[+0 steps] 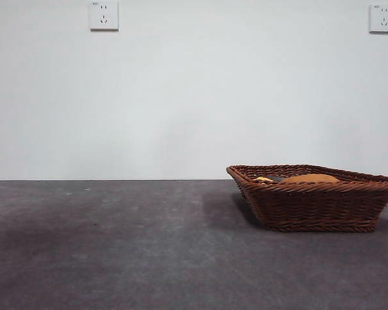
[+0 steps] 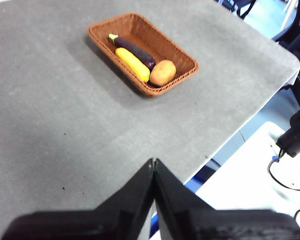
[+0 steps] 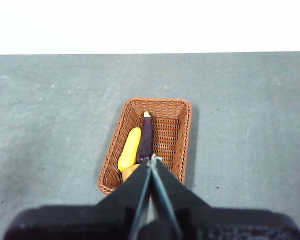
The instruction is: Help me put the vegetables on the table into the basket
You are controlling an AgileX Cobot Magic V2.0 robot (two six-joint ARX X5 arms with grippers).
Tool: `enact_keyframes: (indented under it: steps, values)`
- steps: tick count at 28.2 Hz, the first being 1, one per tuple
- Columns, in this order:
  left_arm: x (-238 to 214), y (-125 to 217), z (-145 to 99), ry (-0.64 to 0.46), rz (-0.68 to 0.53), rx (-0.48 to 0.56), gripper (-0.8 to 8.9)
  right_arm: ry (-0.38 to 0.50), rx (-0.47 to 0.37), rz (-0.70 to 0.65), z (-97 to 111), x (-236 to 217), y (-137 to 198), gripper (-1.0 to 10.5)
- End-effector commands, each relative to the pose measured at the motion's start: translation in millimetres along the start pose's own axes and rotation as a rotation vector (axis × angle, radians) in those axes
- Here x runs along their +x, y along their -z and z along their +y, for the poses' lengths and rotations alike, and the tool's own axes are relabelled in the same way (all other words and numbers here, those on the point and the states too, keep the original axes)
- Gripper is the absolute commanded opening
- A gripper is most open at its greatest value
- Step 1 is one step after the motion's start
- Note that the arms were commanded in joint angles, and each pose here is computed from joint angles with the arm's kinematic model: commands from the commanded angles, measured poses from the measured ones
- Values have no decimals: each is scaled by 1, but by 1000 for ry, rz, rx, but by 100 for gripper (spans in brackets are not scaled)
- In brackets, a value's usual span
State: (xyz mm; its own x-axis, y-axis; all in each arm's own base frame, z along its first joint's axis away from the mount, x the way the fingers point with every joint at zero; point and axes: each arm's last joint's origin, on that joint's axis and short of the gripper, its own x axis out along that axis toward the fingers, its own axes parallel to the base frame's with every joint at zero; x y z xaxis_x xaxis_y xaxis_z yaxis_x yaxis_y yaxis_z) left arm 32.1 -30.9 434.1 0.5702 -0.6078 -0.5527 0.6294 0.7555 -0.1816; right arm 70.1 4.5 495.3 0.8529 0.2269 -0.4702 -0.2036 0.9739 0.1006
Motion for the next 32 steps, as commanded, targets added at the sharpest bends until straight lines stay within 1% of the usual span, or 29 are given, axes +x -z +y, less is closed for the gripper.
enact_keyframes:
  steps: [1,6,9,10,12,14,17,19,20,22,24,27,29,32]
  values:
    - [10,-4,0,-3,30,8,-3,0,7,11,-2,6,-2,1]
    - [32,-15,1,-15,105,1,-3,-1,23,71,-9,30,-10,0]
    - [39,-18,1,-24,128,8,-3,-3,34,110,-13,45,-15,1]
    - [41,-19,3,-50,129,87,-3,-3,38,124,-14,50,-16,0]
    - [45,-20,7,-111,134,211,-3,-4,48,160,-19,65,-20,0]
    - [52,-21,12,-145,85,250,-3,-5,57,193,-22,78,-22,0]
    - [73,-15,25,-163,-82,281,-3,5,72,255,-29,102,-26,0]
    - [98,5,44,-247,-250,279,-3,24,84,311,-36,125,-27,0]
    - [113,21,55,-294,-338,269,-3,31,90,343,-40,137,-27,0]
    - [139,61,74,-362,-485,211,-3,29,104,400,-46,160,-27,0]
    - [154,104,86,-418,-579,129,-3,28,117,450,-52,180,-25,0]
    - [168,153,99,-592,-589,36,-3,25,134,518,-59,206,-21,0]
    - [172,170,103,-636,-588,-4,-3,24,143,552,-62,219,-19,1]
    - [169,178,107,-685,-561,-36,-3,23,150,582,-66,232,-16,0]
